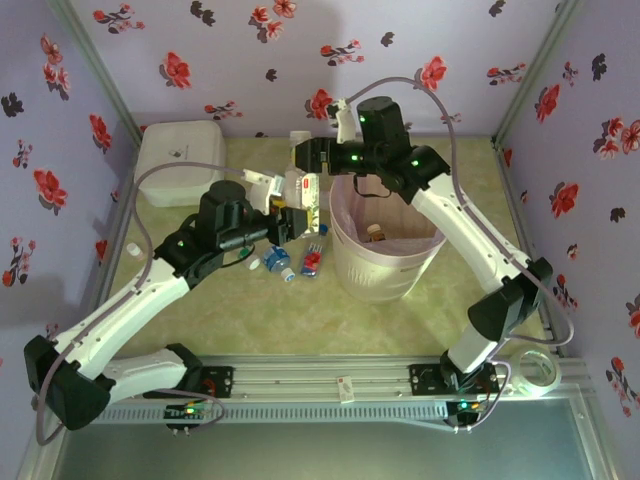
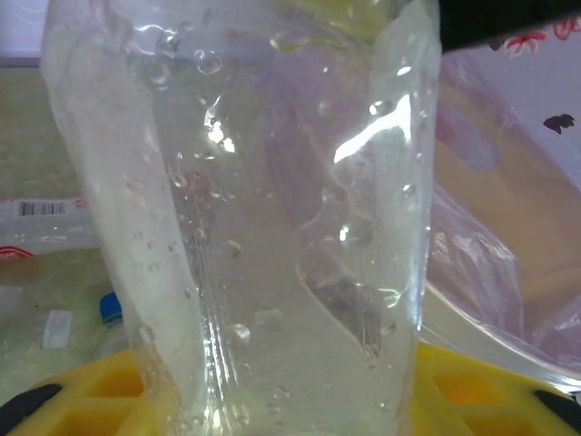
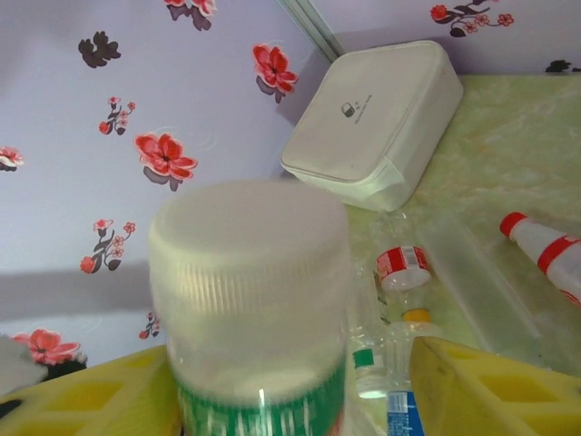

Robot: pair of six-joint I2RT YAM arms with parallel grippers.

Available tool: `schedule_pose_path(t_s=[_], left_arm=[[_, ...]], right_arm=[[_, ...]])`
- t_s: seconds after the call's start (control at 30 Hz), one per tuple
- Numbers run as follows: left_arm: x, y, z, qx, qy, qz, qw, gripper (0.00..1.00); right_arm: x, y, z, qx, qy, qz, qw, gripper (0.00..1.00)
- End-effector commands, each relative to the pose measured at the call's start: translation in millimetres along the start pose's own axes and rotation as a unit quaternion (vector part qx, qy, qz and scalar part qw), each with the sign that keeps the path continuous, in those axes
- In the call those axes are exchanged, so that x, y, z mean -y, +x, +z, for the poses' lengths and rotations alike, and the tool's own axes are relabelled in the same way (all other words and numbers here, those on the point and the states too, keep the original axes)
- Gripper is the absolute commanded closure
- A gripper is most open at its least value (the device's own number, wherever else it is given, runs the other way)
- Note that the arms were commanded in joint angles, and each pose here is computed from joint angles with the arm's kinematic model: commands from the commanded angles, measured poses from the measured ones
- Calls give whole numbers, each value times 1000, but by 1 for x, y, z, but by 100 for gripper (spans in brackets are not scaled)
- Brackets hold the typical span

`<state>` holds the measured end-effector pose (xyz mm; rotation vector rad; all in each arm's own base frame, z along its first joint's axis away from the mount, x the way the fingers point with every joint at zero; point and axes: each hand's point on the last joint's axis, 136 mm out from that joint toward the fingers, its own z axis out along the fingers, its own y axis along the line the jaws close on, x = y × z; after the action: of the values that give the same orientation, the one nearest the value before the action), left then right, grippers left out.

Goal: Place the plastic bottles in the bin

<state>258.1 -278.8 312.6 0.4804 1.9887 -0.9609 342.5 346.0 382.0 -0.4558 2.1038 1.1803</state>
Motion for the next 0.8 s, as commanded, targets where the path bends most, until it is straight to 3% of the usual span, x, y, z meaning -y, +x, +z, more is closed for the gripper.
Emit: schedule_pose_path(t_s=[0.0, 0.13, 0.33, 0.4, 0.47, 0.53, 0.77], left_arm=[[13, -8, 1, 15, 23, 26, 999, 100], [11, -3, 3, 13, 23, 16, 1000, 100], [4, 0, 1, 29, 13, 8, 999, 98], [4, 0, 0, 38, 17, 8, 999, 75], [4, 0, -1, 43, 19, 5, 999, 34], [3, 2, -2, 43, 18, 6, 999, 1], [2, 7, -9, 44, 16, 12, 999, 0]], right_arm=[[-12, -12, 3, 16, -24, -3, 1000, 43], [-8, -8, 2, 11, -13, -7, 1000, 70], [-7, -7, -2, 15, -8, -10, 1000, 74], [-7, -8, -2, 18, -7, -13, 1000, 76], [-7, -10, -2, 22, -7, -15, 1000, 77], [-9, -13, -2, 28, -9, -16, 999, 79], [-24, -39, -19, 77, -13, -43, 996, 80]])
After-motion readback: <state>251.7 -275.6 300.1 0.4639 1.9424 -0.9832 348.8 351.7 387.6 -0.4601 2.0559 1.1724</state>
